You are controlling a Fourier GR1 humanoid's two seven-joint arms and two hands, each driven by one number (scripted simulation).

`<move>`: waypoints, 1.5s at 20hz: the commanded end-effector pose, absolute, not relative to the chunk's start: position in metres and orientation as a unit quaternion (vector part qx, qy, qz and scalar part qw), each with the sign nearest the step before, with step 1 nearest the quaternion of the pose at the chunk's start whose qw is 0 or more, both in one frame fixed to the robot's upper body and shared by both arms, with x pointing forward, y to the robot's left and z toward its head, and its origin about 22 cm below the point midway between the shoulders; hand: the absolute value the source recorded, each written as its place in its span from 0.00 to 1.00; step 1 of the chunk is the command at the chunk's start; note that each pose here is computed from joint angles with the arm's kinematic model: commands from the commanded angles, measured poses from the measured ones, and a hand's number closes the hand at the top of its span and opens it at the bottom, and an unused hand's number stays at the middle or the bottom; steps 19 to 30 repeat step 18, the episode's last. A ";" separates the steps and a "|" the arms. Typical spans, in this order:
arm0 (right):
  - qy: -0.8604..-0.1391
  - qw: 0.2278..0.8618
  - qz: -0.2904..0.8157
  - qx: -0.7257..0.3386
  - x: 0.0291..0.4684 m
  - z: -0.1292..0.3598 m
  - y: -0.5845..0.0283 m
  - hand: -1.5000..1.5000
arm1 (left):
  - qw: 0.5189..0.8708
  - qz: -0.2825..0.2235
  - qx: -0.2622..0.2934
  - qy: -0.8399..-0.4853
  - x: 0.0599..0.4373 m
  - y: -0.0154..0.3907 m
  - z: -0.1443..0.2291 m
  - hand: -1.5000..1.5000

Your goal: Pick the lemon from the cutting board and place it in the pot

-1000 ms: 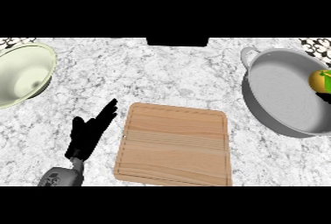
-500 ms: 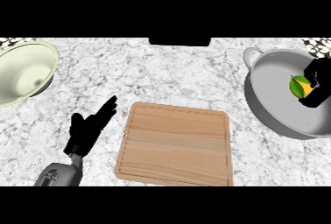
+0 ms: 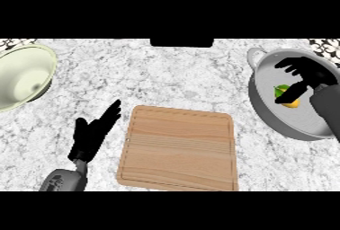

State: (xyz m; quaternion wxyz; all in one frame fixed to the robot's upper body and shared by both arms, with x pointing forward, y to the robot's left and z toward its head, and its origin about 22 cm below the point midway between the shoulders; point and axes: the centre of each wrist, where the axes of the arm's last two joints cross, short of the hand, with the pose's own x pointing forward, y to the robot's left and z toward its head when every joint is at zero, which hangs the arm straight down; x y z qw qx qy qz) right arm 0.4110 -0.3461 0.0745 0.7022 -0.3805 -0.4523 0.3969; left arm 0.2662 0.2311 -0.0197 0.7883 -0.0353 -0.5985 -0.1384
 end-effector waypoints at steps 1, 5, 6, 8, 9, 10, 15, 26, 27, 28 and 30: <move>-0.574 0.684 0.287 -0.346 0.415 0.087 -0.347 0.00 | 0.785 -0.138 -0.030 -0.603 0.253 0.248 -0.024 0.50; -0.658 0.673 0.135 -0.310 0.426 0.106 -0.340 0.00 | 0.795 -0.133 -0.027 -0.592 0.264 0.239 -0.024 0.50; -0.658 0.672 0.110 -0.322 0.416 0.110 -0.370 0.00 | 0.793 -0.135 -0.031 -0.593 0.253 0.233 -0.019 0.50; -0.666 0.667 0.046 -0.331 0.415 0.110 -0.374 0.00 | 0.794 -0.135 -0.022 -0.593 0.260 0.238 -0.020 0.50; -0.673 0.662 0.024 -0.329 0.412 0.116 -0.385 0.00 | 0.787 -0.139 -0.027 -0.600 0.257 0.249 -0.019 0.50; -0.683 0.650 -0.001 -0.334 0.410 0.117 -0.392 0.00 | 0.793 -0.121 -0.030 -0.596 0.255 0.236 -0.037 0.50; -0.709 0.624 -0.053 -0.324 0.383 0.112 -0.437 0.00 | 0.788 -0.127 -0.025 -0.601 0.259 0.245 -0.028 0.50; -0.724 0.611 -0.091 -0.309 0.370 0.152 -0.478 0.00 | 0.793 -0.134 -0.029 -0.593 0.251 0.249 -0.034 0.50; -0.724 0.611 -0.091 -0.309 0.370 0.152 -0.478 0.00 | 0.793 -0.134 -0.029 -0.593 0.251 0.249 -0.034 0.50; -0.724 0.611 -0.091 -0.309 0.370 0.152 -0.478 0.00 | 0.793 -0.134 -0.029 -0.593 0.251 0.249 -0.034 0.50; -0.724 0.611 -0.091 -0.309 0.370 0.152 -0.478 0.00 | 0.793 -0.134 -0.029 -0.593 0.251 0.249 -0.034 0.50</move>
